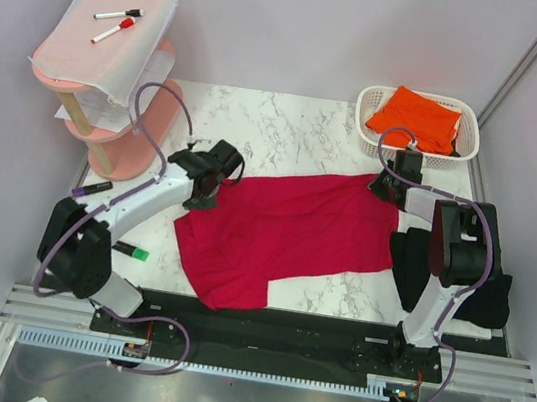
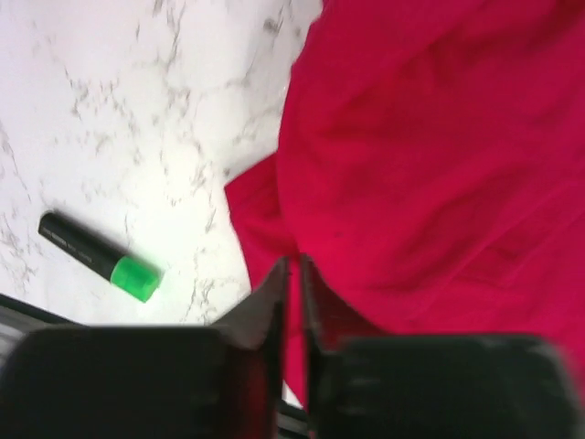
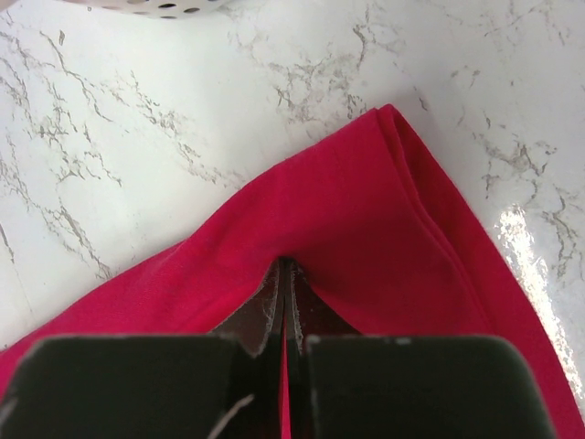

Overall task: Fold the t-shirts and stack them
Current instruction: Fold the flattened tshirt in 1/3 of the way

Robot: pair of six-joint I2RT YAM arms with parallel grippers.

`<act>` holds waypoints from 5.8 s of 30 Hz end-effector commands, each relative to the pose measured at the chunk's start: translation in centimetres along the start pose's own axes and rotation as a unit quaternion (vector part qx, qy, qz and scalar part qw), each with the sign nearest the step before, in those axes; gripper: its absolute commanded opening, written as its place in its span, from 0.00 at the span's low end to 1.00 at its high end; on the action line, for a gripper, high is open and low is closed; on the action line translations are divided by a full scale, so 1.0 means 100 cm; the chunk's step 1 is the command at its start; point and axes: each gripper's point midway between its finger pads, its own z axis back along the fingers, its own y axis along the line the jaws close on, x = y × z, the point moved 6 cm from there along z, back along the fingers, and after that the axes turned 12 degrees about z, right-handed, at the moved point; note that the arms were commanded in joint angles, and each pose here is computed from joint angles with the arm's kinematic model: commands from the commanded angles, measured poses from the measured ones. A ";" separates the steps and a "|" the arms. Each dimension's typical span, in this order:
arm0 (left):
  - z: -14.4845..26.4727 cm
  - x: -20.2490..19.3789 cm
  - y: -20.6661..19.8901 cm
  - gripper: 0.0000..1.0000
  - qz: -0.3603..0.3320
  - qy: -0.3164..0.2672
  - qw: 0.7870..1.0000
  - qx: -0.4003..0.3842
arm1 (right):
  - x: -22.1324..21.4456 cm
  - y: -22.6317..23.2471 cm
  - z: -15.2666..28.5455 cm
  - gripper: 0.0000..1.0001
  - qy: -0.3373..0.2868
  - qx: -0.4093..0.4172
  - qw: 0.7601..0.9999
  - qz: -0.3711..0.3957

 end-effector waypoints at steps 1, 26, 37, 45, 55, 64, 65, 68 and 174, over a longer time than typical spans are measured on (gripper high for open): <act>-0.017 0.041 -0.040 0.02 0.012 -0.060 0.998 0.009 | -0.040 -0.020 -0.006 0.00 0.076 -0.034 0.997 0.005; -0.087 0.071 -0.047 0.70 -0.004 -0.039 0.996 0.077 | -0.041 -0.017 -0.008 0.00 0.083 -0.022 0.996 0.003; -0.118 0.076 -0.061 0.02 -0.016 -0.019 0.997 0.078 | -0.042 -0.017 -0.009 0.00 0.084 -0.021 0.996 0.003; -0.133 0.102 -0.074 0.02 -0.011 -0.033 0.997 0.076 | -0.039 -0.019 -0.011 0.00 0.078 -0.033 0.996 0.007; -0.110 0.166 -0.065 0.02 0.032 -0.094 0.993 0.062 | -0.028 -0.044 -0.010 0.00 0.056 -0.094 0.994 -0.020; -0.128 0.194 -0.083 0.02 0.027 -0.102 0.992 0.064 | -0.005 -0.034 -0.036 0.00 0.045 -0.069 0.996 -0.025; -0.130 0.195 -0.085 0.02 0.026 -0.103 0.992 0.065 | -0.006 -0.034 -0.040 0.00 0.048 -0.069 0.996 -0.023; -0.130 0.198 -0.086 0.16 0.024 -0.100 0.993 0.063 | 0.006 -0.028 -0.041 0.02 0.033 -0.053 0.998 -0.011; -0.099 -0.019 -0.007 0.89 -0.013 0.064 0.996 0.064 | -0.007 -0.040 0.062 0.23 0.062 -0.013 0.998 -0.013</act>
